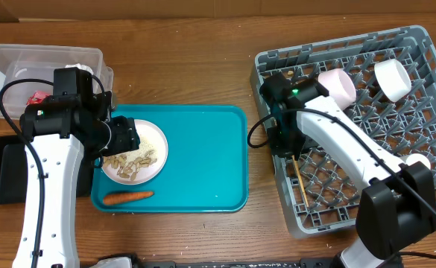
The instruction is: Sort waste into correct bins and load items into the dishwasher
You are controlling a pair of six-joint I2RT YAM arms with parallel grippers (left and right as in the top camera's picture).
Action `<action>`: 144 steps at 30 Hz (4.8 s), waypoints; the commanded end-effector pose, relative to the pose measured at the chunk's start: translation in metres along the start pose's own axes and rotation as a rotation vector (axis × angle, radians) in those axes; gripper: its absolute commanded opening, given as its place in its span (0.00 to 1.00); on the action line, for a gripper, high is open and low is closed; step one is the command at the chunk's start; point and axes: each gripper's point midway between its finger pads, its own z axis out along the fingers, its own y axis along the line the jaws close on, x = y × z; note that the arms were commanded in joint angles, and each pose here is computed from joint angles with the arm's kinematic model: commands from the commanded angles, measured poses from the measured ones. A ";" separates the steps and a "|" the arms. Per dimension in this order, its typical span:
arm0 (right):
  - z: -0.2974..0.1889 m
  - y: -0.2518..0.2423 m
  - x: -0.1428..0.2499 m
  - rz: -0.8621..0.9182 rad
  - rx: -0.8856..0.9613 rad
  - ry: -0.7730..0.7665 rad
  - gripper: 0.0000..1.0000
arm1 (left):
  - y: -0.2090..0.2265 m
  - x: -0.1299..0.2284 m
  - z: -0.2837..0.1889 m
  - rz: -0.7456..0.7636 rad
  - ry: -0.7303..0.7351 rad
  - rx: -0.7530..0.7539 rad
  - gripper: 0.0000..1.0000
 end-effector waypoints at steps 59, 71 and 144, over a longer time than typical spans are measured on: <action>-0.022 0.093 0.053 -0.115 -0.443 0.035 0.14 | -0.001 0.000 0.002 0.005 0.005 -0.005 0.73; -0.014 0.071 0.052 -0.029 -0.309 0.032 0.13 | -0.001 0.001 0.002 0.004 0.007 -0.005 0.73; 0.019 0.095 0.070 -0.009 -0.327 0.066 0.13 | -0.001 0.001 0.002 0.008 0.007 -0.005 0.73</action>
